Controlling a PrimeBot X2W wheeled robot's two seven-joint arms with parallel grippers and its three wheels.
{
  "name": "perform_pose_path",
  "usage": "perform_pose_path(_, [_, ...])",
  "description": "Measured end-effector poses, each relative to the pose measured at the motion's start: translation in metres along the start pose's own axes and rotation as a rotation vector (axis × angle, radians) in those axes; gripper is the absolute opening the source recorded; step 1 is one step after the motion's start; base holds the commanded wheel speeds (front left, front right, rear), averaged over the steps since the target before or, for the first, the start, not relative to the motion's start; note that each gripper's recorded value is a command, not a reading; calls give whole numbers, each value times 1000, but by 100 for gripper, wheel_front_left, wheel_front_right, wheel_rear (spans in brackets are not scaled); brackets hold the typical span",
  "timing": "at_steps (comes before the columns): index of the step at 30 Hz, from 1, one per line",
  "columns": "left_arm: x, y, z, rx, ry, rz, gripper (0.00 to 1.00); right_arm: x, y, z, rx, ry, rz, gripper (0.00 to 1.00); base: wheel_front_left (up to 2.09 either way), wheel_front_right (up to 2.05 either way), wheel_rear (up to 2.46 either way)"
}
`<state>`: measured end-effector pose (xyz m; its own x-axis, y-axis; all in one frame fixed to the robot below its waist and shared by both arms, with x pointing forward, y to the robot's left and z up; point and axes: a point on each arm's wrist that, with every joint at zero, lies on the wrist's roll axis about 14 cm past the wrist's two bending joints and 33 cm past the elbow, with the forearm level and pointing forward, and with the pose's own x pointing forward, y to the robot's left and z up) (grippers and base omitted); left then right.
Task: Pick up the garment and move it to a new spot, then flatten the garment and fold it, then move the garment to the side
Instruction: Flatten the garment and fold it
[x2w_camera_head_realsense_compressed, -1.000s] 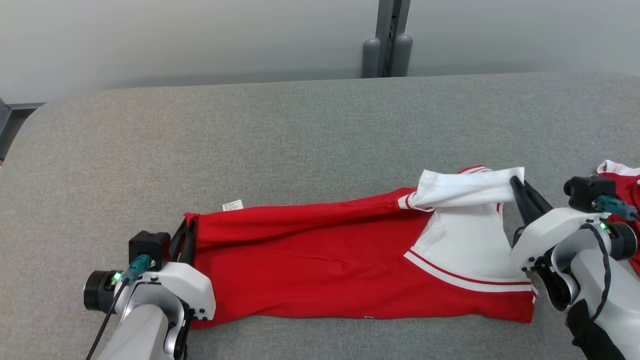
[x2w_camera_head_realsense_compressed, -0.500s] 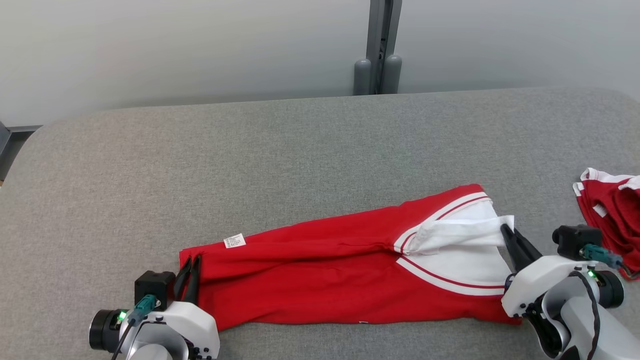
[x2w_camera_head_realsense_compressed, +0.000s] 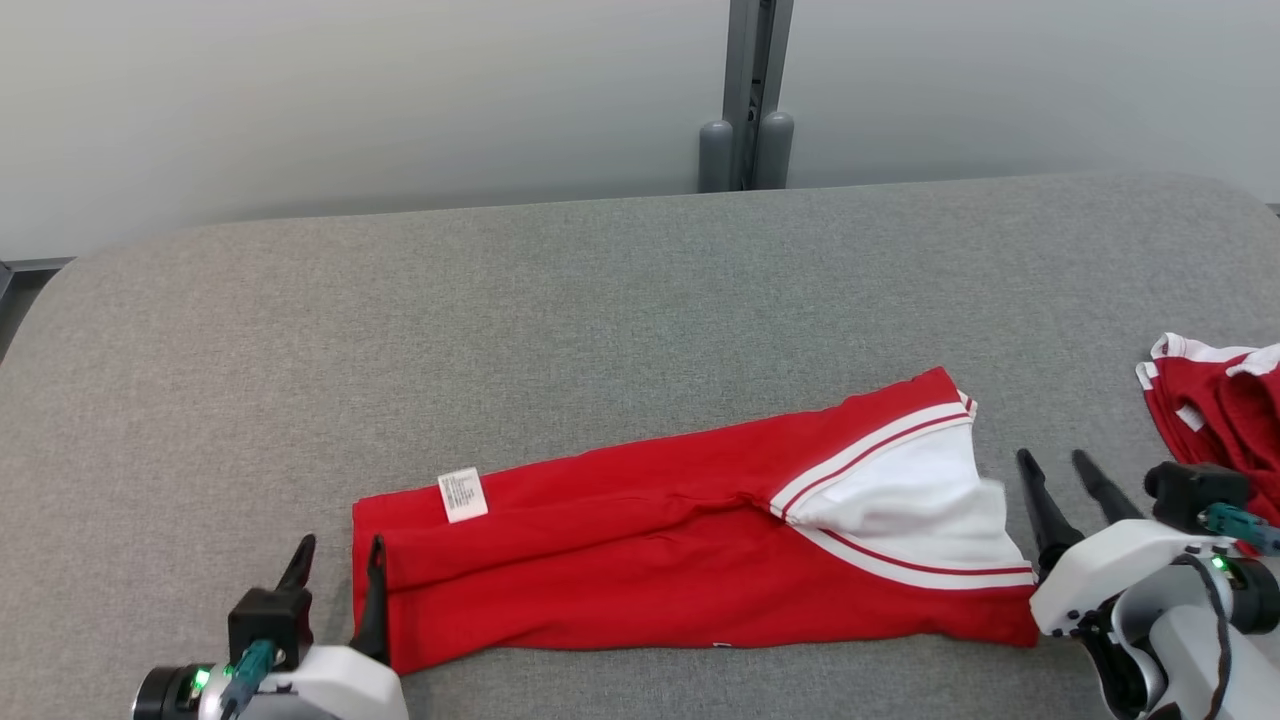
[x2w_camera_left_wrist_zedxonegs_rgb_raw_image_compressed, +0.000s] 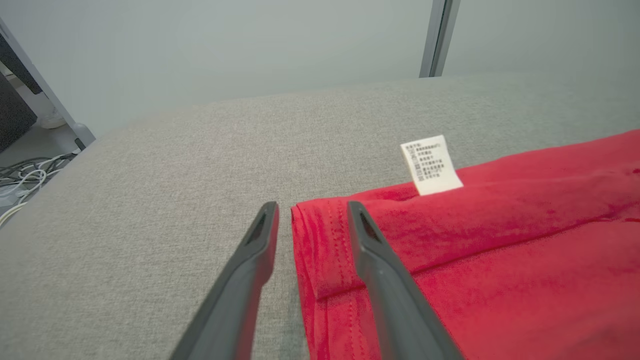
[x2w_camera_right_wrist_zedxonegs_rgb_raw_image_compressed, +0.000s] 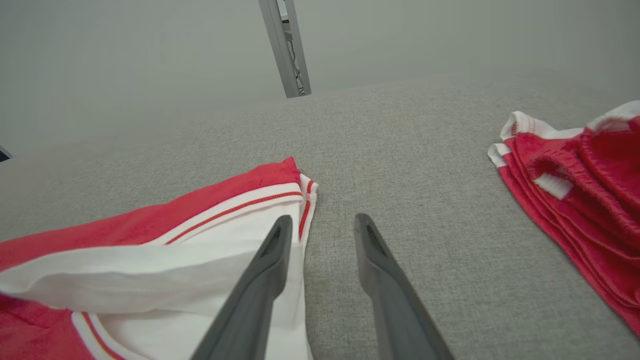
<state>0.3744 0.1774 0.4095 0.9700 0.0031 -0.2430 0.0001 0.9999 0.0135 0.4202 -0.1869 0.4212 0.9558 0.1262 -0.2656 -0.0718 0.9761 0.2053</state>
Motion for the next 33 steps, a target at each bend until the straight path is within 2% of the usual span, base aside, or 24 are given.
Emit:
perform_pose_path(6, [-19, 11, -4, 10, -10, 47, 100, -2, -3, 11, -2, -51, -15, 100, 0, 0, 0])
perform_pose_path(14, [-27, 13, 0, 29, -34, 70, 100, -1, 12, 7, -15, -48, 11, 100, 0, 0, 0])
perform_pose_path(27, [-32, 17, -8, 22, -10, 95, 100, 13, 19, -21, -44, 52, 28, 100, 0, 0, 0])
perform_pose_path(33, [-33, 27, -11, 12, 0, 129, 100, 20, 27, -45, -46, 142, 40, 100, 0, 0, 0])
